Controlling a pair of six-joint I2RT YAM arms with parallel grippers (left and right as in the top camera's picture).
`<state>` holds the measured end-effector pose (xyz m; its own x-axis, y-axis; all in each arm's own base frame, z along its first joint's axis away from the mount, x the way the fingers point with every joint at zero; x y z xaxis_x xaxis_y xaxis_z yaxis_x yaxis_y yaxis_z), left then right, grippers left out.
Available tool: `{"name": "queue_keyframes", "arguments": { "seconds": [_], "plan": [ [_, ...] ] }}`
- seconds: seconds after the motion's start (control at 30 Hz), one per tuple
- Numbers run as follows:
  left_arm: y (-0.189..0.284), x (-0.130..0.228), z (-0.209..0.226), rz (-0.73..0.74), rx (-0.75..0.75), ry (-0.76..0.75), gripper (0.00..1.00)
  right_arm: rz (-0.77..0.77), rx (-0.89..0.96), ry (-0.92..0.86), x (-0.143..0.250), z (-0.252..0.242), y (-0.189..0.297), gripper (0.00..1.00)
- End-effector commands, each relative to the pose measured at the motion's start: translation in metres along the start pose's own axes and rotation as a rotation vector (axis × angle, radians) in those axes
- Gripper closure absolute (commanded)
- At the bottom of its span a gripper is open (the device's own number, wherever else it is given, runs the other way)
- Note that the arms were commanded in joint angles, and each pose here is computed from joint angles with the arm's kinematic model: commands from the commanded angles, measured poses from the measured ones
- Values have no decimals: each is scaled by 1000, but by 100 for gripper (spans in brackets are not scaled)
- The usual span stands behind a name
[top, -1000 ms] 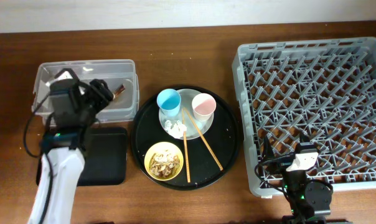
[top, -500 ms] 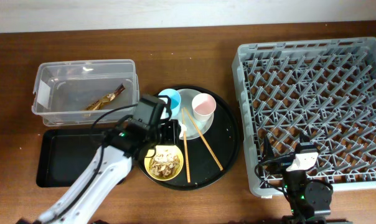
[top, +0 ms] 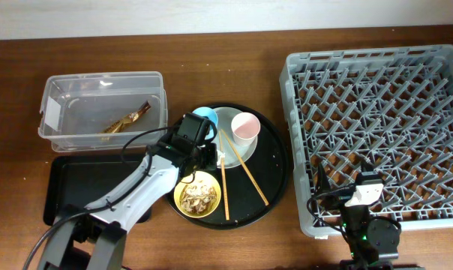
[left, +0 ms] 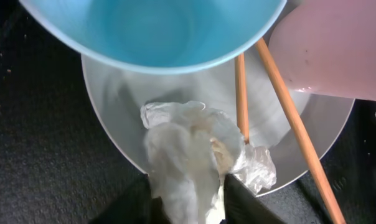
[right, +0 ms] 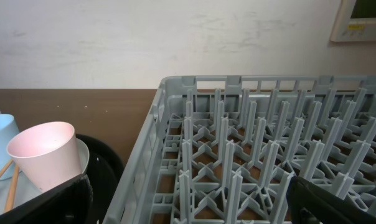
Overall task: Sort waste into correct bins and load items into the dishwasher rack
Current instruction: 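Grasp the white tissue on the plate with the left gripper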
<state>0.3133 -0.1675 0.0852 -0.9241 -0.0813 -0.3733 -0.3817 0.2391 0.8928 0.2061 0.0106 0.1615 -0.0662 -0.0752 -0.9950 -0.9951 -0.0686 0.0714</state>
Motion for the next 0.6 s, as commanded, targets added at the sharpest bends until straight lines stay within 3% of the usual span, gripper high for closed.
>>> {"name": "queue_keyframes", "arguments": {
  "seconds": [0.0,0.47,0.57],
  "plan": [
    [-2,-1,-1,-6,-8,-10,69,4,2,-11,2,0,0,2],
    [-12,11,-3,42,-20,-29,68,4,2,-11,2,0,0,2],
    [-13,12,-3,45,-23,-29,81,4,2,-11,2,0,0,2]
  ]
}}
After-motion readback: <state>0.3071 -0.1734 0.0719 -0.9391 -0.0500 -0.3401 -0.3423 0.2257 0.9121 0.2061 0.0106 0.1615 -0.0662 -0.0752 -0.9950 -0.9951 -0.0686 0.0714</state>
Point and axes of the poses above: each gripper's point midway between its finger pads, its own y axis back along the fingers, its own z axis along the line the jaws close on, x = y × z, the point moved 4 cm from there along y, back along the fingers, and after that the axes turned 6 degrees about y, right-handed, at the moved point
